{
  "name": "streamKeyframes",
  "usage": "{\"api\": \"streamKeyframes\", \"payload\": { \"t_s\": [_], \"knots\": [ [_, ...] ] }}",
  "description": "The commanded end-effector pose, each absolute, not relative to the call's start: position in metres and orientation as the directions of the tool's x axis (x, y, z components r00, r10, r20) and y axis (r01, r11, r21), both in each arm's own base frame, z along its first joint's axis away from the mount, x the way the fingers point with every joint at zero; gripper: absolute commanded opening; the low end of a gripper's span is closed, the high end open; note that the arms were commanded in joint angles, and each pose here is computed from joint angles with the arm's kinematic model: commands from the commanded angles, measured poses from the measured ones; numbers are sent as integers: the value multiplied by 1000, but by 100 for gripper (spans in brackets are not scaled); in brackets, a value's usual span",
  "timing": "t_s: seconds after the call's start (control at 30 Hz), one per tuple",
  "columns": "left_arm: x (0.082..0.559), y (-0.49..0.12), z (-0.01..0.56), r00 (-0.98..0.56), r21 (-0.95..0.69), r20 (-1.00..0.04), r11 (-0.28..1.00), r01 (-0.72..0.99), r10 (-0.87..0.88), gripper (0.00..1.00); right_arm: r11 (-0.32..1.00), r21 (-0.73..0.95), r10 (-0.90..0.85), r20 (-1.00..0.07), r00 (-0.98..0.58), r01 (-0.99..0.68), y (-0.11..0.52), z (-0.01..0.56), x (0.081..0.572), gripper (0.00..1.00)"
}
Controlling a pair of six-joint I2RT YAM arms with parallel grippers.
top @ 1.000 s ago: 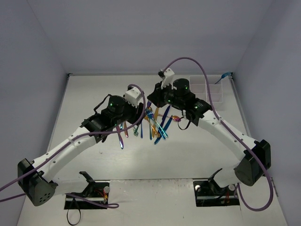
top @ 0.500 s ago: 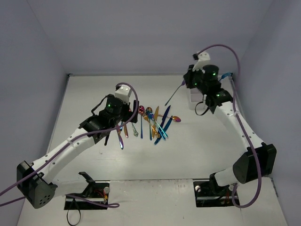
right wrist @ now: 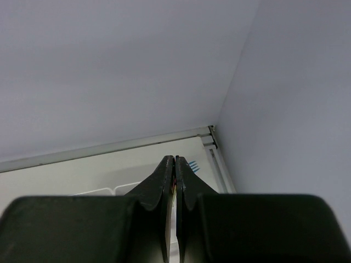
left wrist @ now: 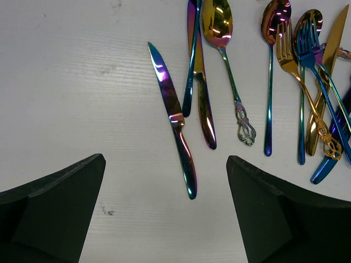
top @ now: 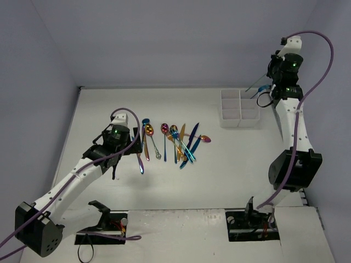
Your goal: Sort the eating utensils into containers
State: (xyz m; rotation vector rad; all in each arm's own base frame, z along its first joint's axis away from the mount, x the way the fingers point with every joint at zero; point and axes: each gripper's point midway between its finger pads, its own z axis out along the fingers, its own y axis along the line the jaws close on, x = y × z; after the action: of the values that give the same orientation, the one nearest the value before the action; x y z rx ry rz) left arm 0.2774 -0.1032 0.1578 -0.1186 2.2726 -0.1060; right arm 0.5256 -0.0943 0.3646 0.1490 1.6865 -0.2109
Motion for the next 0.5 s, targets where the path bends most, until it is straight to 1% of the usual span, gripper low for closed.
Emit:
{"api": "streamKeyframes", "payload": {
  "t_s": [0.0,0.3,0.47],
  "knots": [
    [282,-100,169,-610,-148,-774,985,-88,-171,91,959,-56,-50,-998,-30,279,-123,390,545,0],
    [285,-105,163,-631,-146,-759,987,-73,-159,91,978,-27,-9,-996,-91,206,-127,342,585,0],
    [285,-106,165,-628,-159,-759,984,-76,-171,91,986,0,17,-995,-100,168,-122,328,595,0]
  ]
}}
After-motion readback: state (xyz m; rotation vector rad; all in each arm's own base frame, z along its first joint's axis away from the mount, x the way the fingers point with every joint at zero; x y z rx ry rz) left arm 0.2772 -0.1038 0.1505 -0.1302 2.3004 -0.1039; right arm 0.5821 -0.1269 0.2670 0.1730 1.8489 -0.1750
